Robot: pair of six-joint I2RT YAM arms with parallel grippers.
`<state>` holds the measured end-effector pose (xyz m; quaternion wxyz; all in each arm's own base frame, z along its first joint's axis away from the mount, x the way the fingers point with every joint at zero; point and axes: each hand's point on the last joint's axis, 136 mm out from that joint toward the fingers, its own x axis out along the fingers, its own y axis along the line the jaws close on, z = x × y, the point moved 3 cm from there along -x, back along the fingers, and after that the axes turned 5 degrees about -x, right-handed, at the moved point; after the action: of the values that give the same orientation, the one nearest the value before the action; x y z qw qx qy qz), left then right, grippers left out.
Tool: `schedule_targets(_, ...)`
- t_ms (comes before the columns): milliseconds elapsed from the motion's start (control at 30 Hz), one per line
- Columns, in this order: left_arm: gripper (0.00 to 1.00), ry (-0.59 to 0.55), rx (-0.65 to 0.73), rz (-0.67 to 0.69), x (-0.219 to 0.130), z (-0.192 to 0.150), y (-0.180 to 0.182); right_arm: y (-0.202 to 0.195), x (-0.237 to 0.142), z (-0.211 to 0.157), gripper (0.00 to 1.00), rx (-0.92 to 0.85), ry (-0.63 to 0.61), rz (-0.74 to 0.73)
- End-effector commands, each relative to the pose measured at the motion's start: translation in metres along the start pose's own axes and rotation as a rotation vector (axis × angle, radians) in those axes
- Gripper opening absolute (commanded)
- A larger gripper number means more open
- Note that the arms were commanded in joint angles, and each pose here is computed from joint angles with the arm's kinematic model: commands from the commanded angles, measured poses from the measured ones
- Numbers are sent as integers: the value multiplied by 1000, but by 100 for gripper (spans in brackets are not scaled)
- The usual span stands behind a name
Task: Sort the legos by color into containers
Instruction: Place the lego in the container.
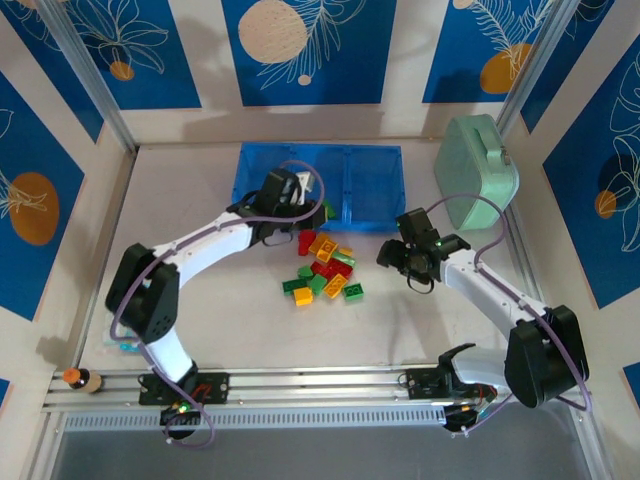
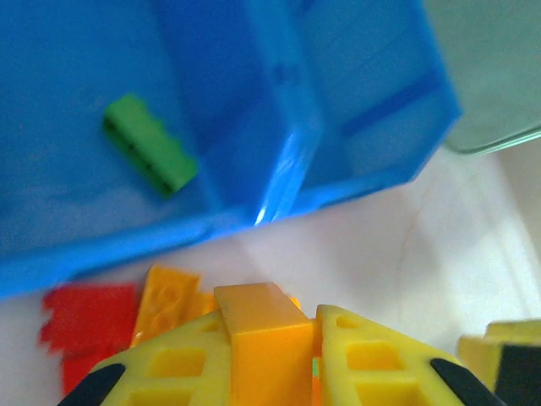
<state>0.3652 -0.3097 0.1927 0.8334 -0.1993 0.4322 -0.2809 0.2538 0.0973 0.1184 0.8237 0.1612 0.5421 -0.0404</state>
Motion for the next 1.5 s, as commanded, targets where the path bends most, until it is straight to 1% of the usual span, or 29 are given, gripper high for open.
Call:
schedule_targets(0, 23, 36, 57, -97, 18, 8, -28, 1, -1, -10, 79, 19, 17, 18)
schedule_targets(167, 23, 30, 85, -172, 42, 29, -53, -4, -4, -14, 78, 28, 6, 15)
schedule_targets(267, 23, 29, 103, -193, 54, 38, -66, -4, -5, -16, 79, 35, 5, 24)
schedule_targets(367, 24, 39, 120, -194, 68, 42, -75, -4, -6, -19, 78, 37, 7, 35)
schedule_targets(533, 25, 40, 133, -172, 87, 52, -79, -3, -9, -21, 79, 33, -5, 49)
schedule_targets(633, 28, 30, 137, -153, 94, 64, -82, -4, -11, -23, 79, 31, -12, 53)
schedule_targets(667, 31, 28, 142, -153, 95, 68, -85, -4, -11, -24, 79, 31, -9, 55)
schedule_targets(700, 38, 24, 145, -151, 96, 71, -86, -4, -12, -24, 79, 30, -9, 54)
schedule_targets(733, 51, 21, 151, -149, 97, 73, -89, -3, -13, -24, 81, 27, -8, 56)
schedule_targets(767, 59, 21, 156, -144, 97, 75, -89, -2, -14, -25, 82, 20, -6, 57)
schedule_targets(833, 67, 14, 164, -146, 92, 79, -93, 0, -16, -25, 82, 5, -12, 63)
schedule_targets(900, 71, 11, 176, -150, 84, 78, -97, 2, -18, -27, 83, -16, -18, 70)
schedule_targets(1000, 72, -20, 214, -159, 63, 74, -106, 9, -22, -28, 83, -57, -35, 96)
schedule_targets(1133, 73, -65, 237, -172, 28, 64, -108, 32, -29, -36, 81, -192, -43, 181)
schedule_targets(1233, 73, -92, 232, -167, 5, 48, -96, 52, -35, -48, 80, -319, -29, 241)
schedule_targets(1300, 73, -90, 221, -142, -6, 30, -80, 66, -39, -58, 79, -405, -12, 274)
schedule_targets(1467, 73, -81, 187, -41, -33, -24, -29, 100, -38, -88, 77, -611, 64, 328)
